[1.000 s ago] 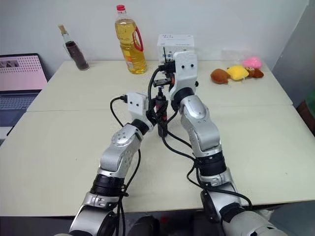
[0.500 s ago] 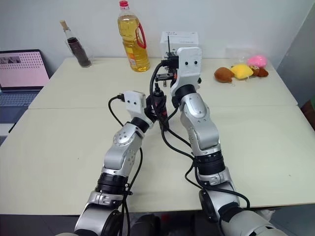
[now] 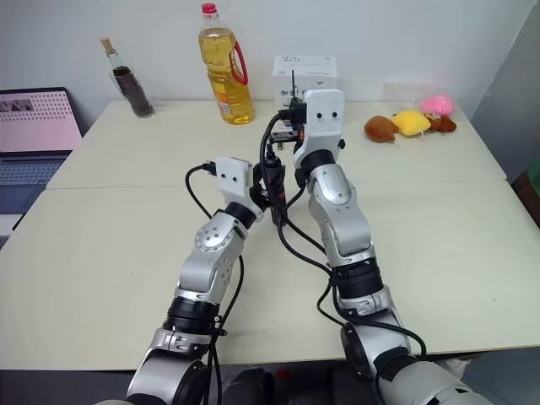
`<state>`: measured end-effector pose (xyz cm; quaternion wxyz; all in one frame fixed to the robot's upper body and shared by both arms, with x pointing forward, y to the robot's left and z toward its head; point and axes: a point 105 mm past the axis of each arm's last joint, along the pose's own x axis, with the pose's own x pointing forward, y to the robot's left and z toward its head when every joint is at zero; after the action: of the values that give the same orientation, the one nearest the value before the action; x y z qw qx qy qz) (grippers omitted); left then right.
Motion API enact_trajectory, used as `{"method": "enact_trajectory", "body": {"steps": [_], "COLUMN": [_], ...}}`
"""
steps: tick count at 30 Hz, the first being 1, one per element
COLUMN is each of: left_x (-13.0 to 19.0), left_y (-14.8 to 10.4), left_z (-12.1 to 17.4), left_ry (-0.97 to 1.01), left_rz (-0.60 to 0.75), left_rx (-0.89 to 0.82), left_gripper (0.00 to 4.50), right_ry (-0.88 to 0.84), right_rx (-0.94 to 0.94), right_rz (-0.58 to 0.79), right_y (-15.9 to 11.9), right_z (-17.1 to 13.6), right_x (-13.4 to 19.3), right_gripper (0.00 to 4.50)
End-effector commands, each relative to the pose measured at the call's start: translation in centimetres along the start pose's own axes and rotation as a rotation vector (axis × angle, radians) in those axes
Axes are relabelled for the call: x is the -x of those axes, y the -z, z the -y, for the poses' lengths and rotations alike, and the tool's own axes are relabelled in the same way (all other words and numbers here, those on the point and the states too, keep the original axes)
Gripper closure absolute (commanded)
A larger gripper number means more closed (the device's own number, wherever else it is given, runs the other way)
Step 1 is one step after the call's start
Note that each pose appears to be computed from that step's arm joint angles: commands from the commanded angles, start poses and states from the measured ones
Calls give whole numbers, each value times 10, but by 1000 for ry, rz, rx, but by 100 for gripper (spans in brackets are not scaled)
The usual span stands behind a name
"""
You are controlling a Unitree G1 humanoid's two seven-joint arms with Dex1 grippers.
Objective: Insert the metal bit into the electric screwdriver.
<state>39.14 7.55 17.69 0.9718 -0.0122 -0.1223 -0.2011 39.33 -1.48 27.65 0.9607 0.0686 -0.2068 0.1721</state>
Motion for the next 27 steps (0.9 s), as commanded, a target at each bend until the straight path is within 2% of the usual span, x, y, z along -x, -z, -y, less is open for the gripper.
{"method": "enact_trajectory", "body": {"steps": [1, 13, 20, 27], "left_x": [7, 8, 6, 5], "left_y": [18, 16, 18, 24], "left_z": [-8, -8, -3, 0], "left_ry": [-32, -28, -10, -3], "left_rz": [-76, -76, -86, -115], "left_rx": [-12, -32, -75, -111], "left_gripper": [283, 283, 283, 283], "right_ry": [-38, -39, -95, -106], "right_rx": [-36, -47, -97, -104], "right_rz": [91, 86, 98, 90], "right_y": [-25, -21, -27, -26], "right_z": [-21, -24, -42, -44], "right_x": [-6, -7, -6, -4], "right_gripper": [445, 445, 445, 445]}}
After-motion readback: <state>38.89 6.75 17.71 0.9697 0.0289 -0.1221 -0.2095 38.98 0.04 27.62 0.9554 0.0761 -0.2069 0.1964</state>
